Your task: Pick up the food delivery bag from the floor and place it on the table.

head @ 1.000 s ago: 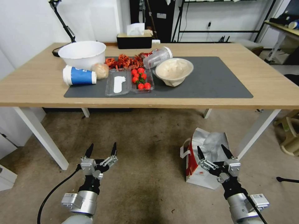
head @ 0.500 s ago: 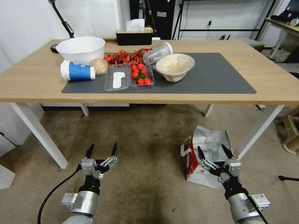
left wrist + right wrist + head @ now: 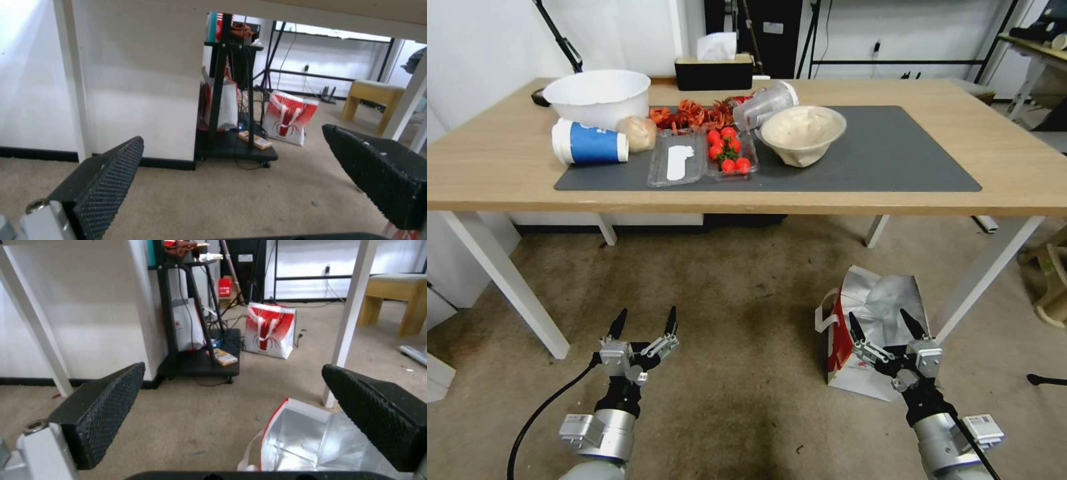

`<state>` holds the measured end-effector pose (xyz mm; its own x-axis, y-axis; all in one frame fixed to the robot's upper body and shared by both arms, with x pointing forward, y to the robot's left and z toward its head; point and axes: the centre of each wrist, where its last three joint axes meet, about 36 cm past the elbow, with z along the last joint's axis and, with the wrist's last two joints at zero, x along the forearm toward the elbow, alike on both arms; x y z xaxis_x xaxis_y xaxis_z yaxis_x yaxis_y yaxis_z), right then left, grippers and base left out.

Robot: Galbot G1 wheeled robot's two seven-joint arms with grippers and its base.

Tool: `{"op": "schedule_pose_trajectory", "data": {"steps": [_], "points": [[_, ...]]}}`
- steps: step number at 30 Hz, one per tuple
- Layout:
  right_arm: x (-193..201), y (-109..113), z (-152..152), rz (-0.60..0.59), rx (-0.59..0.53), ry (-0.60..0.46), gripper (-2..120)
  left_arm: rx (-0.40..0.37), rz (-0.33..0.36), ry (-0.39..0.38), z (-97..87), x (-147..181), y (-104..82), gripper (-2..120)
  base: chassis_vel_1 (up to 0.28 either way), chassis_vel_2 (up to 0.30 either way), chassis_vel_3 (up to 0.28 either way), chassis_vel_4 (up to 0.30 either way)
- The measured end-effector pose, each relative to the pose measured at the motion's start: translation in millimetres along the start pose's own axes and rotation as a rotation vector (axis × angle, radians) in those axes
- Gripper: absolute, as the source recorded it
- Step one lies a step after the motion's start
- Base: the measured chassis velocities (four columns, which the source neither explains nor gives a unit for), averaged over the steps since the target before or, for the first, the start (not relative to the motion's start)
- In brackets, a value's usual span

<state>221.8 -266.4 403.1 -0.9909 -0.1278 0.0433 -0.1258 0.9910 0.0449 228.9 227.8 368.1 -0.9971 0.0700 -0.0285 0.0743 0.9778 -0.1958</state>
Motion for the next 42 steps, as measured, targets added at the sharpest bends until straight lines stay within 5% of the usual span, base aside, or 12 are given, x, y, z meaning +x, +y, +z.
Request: {"op": "schedule_pose_trajectory", "data": {"steps": [42], "points": [[1.5,1.5,-7.5,-0.019,0.009,-0.020,100,-0.011,-0.003,-0.030,-1.4,7.9,-1.6,100,0.000,0.000,0.000,0.000]]}}
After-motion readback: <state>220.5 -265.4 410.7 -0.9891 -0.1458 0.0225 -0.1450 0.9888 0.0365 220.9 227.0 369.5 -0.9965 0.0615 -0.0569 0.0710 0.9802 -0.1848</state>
